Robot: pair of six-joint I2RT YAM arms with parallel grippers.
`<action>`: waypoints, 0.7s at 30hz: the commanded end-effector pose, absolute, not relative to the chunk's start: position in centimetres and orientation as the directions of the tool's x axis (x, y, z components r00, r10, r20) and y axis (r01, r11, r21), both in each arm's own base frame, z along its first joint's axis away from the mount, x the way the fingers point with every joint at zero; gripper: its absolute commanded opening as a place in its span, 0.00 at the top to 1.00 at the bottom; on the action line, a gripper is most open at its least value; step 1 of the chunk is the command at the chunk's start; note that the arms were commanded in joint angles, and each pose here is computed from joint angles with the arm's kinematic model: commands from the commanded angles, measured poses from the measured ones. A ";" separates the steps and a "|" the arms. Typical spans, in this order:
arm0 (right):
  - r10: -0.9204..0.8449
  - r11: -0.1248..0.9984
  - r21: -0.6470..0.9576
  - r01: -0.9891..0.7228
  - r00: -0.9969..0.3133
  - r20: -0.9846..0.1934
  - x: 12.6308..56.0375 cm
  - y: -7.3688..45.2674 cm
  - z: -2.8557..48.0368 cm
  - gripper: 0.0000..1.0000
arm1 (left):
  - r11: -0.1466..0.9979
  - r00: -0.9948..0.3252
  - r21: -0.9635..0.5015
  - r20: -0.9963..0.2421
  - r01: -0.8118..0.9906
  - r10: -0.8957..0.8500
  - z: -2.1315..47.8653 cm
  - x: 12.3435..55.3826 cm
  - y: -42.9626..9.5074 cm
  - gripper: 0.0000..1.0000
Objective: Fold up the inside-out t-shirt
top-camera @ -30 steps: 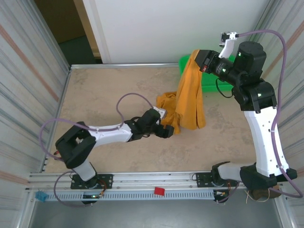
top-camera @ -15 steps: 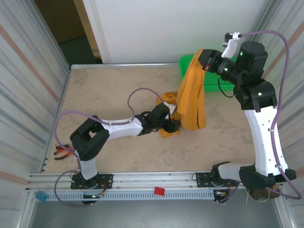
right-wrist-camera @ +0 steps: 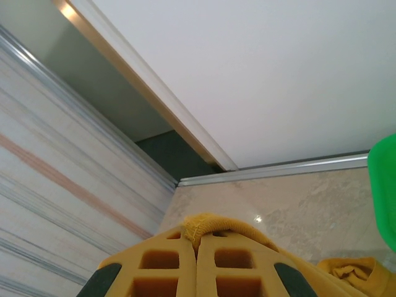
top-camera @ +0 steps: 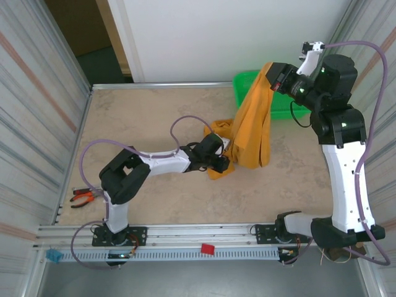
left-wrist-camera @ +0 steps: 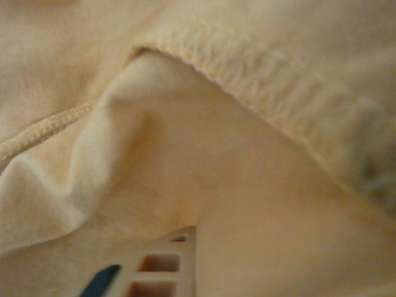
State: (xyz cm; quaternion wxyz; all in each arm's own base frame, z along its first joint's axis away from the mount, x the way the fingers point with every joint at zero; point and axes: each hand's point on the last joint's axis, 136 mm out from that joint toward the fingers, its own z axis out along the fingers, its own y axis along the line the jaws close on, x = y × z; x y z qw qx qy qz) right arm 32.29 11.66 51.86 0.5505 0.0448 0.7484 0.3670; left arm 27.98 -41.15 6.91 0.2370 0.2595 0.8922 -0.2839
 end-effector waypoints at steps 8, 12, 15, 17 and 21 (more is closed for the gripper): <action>0.550 0.720 0.666 -0.195 -0.424 -0.719 32.6 6.7 47.1 1.00 | 0.858 -0.481 -0.265 -0.876 0.441 -0.023 34.3 33.8 -22.4 1.00; 0.570 0.706 0.690 -0.156 -0.452 -0.686 33.2 6.0 44.6 1.00 | 0.868 -0.288 -0.238 -0.951 0.436 -0.116 45.4 32.6 -16.3 1.00; 0.568 0.691 0.695 -0.198 -0.446 -0.692 32.4 6.5 45.8 1.00 | 0.881 -0.212 -0.177 -0.973 0.440 -0.090 49.8 31.1 -14.8 1.00; 0.560 0.687 0.687 -0.237 -0.431 -0.708 31.5 6.8 47.5 1.00 | 0.886 -0.174 -0.153 -0.981 0.437 -0.084 51.7 30.2 -14.2 1.00; 0.547 0.683 0.662 -0.308 -0.384 -0.744 29.0 7.3 51.2 1.00 | 0.899 -0.088 -0.139 -0.990 0.415 -0.113 55.1 28.0 -12.5 1.00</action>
